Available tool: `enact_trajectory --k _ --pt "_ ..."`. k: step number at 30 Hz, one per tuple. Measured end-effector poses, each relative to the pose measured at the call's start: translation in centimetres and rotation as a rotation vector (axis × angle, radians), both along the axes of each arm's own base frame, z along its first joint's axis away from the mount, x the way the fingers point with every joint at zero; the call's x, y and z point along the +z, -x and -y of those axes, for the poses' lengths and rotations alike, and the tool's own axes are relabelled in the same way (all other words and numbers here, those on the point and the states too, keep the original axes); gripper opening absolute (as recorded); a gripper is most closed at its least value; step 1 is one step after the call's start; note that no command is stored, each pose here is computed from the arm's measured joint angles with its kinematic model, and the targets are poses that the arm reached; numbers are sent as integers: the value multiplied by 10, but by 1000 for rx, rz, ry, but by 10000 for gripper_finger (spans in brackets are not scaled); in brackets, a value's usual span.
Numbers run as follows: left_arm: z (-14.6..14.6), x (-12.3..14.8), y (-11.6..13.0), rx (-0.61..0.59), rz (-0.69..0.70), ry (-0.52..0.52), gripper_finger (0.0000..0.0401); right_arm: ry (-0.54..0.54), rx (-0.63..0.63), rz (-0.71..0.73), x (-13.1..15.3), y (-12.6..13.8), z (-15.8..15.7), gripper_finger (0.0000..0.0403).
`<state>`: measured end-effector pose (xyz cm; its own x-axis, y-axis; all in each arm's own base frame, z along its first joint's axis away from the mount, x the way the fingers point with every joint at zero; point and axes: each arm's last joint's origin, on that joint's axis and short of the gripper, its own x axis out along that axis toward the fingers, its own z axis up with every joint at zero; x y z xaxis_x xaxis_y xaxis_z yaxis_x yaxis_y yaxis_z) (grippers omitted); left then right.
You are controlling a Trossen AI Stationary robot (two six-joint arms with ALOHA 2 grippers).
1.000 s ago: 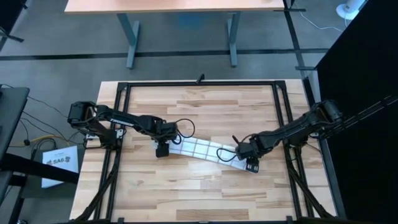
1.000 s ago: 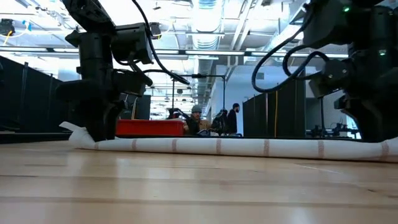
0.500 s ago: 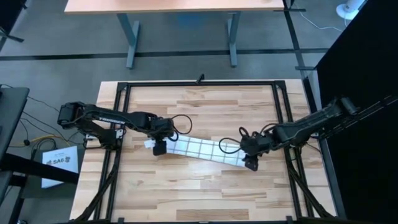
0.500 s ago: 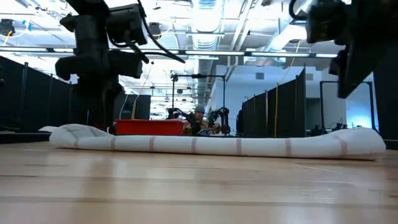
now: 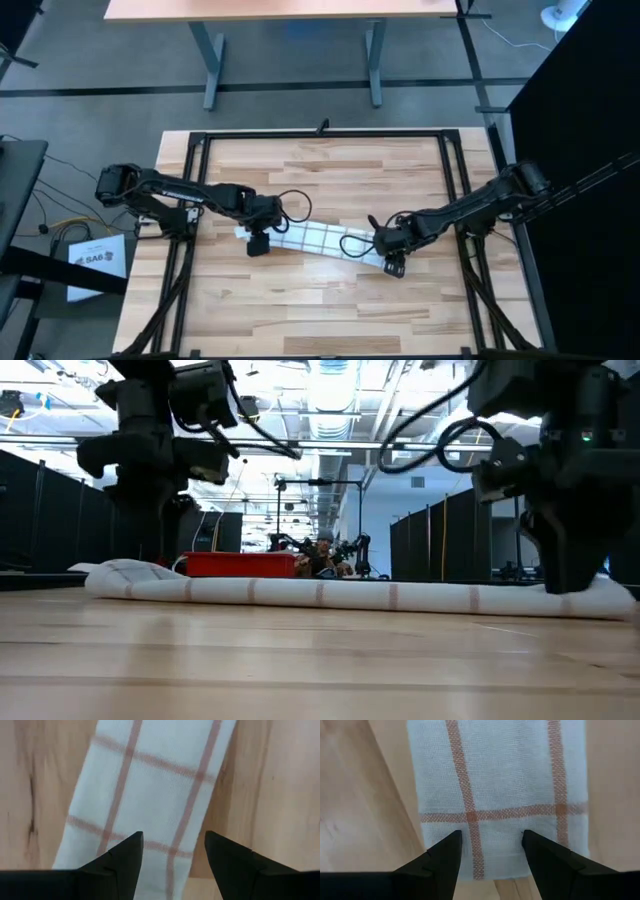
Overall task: Roll towel
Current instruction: Fold the white patterned towel
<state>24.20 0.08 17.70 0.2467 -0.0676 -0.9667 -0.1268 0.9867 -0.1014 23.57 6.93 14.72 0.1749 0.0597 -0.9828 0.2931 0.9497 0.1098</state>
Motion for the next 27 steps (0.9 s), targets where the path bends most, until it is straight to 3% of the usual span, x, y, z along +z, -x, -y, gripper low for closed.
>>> enact_trajectory --k 12,27 --pt "-10 -34 -10 32 -127 -12 198 27 55 -54 -6 2 36 200" --pt "-44 -33 -10 174 -77 -47 198 64 138 -100 -6 10 117 200"
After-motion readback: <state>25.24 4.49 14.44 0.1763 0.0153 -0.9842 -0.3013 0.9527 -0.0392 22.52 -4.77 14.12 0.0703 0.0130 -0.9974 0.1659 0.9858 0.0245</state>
